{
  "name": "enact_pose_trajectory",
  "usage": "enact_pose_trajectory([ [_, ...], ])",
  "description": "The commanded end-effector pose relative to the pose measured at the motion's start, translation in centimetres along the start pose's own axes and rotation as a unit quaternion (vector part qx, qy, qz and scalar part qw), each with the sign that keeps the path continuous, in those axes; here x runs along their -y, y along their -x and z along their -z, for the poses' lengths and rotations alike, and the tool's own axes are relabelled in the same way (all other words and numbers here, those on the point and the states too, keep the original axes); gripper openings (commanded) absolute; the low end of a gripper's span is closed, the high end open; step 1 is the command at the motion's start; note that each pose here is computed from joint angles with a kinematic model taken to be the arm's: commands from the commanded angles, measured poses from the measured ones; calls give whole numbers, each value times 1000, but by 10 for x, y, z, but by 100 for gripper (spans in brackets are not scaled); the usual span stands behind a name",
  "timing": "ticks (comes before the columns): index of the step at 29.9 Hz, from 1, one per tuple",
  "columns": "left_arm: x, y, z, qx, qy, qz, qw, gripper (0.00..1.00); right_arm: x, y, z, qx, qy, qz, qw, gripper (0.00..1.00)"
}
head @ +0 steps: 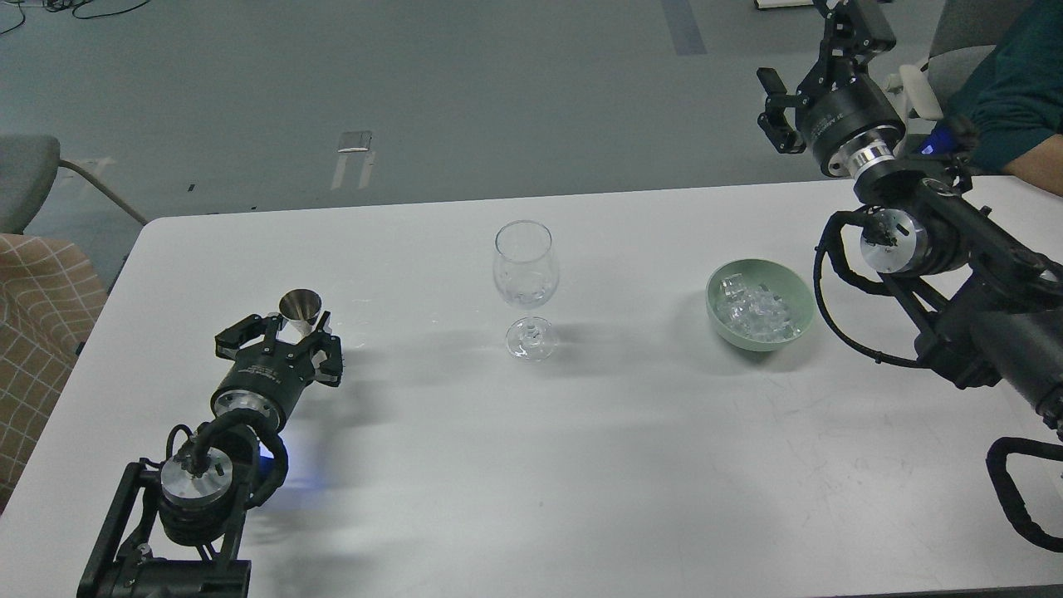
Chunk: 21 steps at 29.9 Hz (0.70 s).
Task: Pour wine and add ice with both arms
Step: 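Lower the jigger onto the table and open the left gripper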
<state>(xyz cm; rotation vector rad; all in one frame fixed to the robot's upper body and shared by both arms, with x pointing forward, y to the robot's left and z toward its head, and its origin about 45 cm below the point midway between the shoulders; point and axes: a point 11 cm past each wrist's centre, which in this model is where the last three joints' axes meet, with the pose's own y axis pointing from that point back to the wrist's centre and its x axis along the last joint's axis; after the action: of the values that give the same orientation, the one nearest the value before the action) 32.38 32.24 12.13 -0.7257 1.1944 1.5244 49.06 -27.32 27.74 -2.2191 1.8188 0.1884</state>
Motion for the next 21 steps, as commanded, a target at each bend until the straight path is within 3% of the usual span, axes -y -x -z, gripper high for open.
enact_pose_trajectory([
  [1,0,0,0,0,2,0,1000,57,0,0,0,0,0,0,1000,100],
  [3,0,0,0,0,1,0,1000,65,0,0,0,0,0,0,1000,100],
  [4,0,0,0,0,2,0,1000,74,0,0,-1,0,0,0,1000,100],
  [10,0,0,0,-1,1,0,1000,96,0,1,-1,1,1,0,1000,100],
  [21,-4,-4,1,-1,0,8,1000,97,-1,-1,-1,0,1,-1,1000,100],
])
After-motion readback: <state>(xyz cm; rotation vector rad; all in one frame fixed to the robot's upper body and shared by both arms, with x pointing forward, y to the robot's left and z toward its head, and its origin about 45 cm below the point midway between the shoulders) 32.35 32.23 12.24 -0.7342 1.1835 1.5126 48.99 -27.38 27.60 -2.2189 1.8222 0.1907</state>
